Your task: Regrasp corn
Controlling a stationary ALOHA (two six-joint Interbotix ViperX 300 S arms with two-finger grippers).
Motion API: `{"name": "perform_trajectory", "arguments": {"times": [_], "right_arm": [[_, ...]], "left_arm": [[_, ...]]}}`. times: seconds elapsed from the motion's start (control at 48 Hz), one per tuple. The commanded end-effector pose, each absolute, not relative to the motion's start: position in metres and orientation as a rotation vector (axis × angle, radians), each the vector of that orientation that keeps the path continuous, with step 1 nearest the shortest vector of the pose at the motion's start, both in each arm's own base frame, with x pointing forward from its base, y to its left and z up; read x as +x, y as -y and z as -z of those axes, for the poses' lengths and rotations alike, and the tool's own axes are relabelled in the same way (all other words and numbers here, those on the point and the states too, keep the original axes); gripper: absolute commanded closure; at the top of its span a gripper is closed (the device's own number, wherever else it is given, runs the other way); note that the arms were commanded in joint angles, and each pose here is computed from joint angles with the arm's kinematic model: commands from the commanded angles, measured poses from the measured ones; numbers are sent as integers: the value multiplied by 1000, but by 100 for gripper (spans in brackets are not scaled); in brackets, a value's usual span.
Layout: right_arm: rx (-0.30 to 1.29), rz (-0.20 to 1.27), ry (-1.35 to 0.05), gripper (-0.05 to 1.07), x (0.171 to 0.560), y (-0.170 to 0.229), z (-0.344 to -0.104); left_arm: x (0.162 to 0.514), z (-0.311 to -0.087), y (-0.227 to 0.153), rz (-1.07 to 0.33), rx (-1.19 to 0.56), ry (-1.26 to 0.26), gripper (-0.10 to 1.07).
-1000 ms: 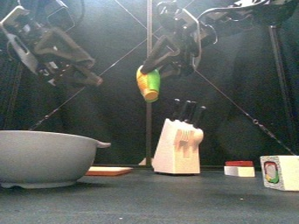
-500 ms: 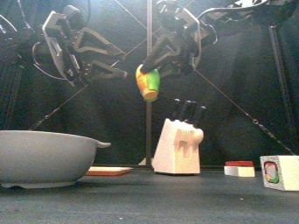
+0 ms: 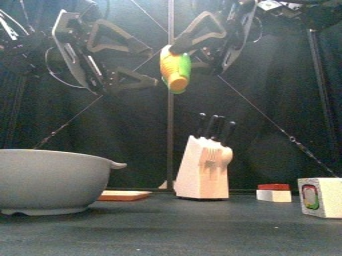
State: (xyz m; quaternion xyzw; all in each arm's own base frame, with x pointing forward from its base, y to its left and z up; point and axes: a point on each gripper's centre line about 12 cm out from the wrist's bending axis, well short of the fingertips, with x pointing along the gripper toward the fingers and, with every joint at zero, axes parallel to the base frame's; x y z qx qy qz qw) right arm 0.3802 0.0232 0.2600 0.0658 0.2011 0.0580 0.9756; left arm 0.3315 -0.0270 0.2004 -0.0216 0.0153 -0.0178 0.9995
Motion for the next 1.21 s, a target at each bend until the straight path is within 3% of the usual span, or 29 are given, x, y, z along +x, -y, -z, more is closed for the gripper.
{"name": "perform_trajectory", "arguments": {"times": [0.0,0.396,0.896,1.188], "right_arm": [[143,-142,-351,33,376,-25,-279],[172,-124,-346,33,377,-19,-279],[199,-97,-349,33,376,-10,-277],[199,-95,-351,33,376,-10,-276]], "left_arm": [[337,-206,24,10,-62,-6,-5],[372,-201,31,24,-58,-7,-5],[372,-202,24,-19,-172,-5,-5],[371,-203,25,-11,-169,-3,4]]}}
